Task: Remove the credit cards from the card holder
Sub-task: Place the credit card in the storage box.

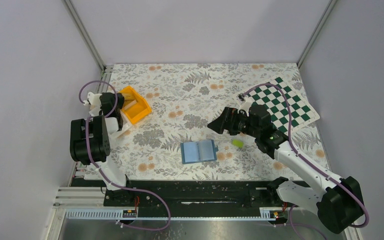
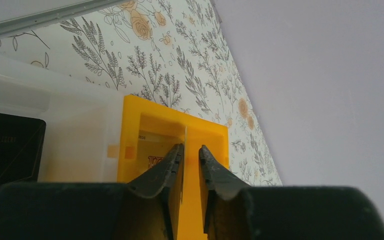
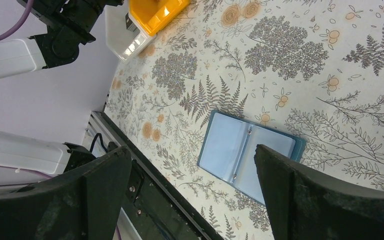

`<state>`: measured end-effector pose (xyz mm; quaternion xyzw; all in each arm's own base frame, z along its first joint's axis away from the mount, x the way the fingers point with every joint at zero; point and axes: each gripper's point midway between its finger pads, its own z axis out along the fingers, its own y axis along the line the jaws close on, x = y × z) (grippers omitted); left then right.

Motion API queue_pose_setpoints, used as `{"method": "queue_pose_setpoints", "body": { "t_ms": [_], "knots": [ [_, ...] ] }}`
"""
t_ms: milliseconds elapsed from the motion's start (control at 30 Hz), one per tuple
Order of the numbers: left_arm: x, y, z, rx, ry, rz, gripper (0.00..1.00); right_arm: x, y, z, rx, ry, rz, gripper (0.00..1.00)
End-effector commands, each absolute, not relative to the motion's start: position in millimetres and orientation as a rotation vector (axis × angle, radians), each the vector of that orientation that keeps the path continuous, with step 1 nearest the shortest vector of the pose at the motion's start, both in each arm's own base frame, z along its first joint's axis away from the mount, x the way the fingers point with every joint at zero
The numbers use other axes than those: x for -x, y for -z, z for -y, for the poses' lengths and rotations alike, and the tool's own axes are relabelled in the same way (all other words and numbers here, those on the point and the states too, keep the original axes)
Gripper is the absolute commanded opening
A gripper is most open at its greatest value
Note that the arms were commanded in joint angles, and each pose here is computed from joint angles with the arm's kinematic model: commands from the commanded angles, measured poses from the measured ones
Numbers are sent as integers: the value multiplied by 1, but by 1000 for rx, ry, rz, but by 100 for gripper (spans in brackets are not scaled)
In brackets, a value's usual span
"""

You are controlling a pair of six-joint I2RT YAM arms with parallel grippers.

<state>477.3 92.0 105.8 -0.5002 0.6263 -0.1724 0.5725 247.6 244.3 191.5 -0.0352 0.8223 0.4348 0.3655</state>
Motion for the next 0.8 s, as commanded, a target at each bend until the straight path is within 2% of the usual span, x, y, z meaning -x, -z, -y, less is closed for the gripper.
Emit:
{"method": "queue_pose_setpoints", "body": {
  "t_ms": [0, 200, 767],
  "knots": [
    [-489, -132, -98, 1134, 384, -1413, 21, -250, -214, -244, 120, -1143, -2045, 100],
    [-490, -149, -100, 1123, 367, -1409, 32, -247, -215, -244, 117, -1155, -2049, 99],
    [-489, -176, -107, 1141, 321, -1403, 51, -247, -216, -240, 107, -1135, -2056, 100]
  ]
}}
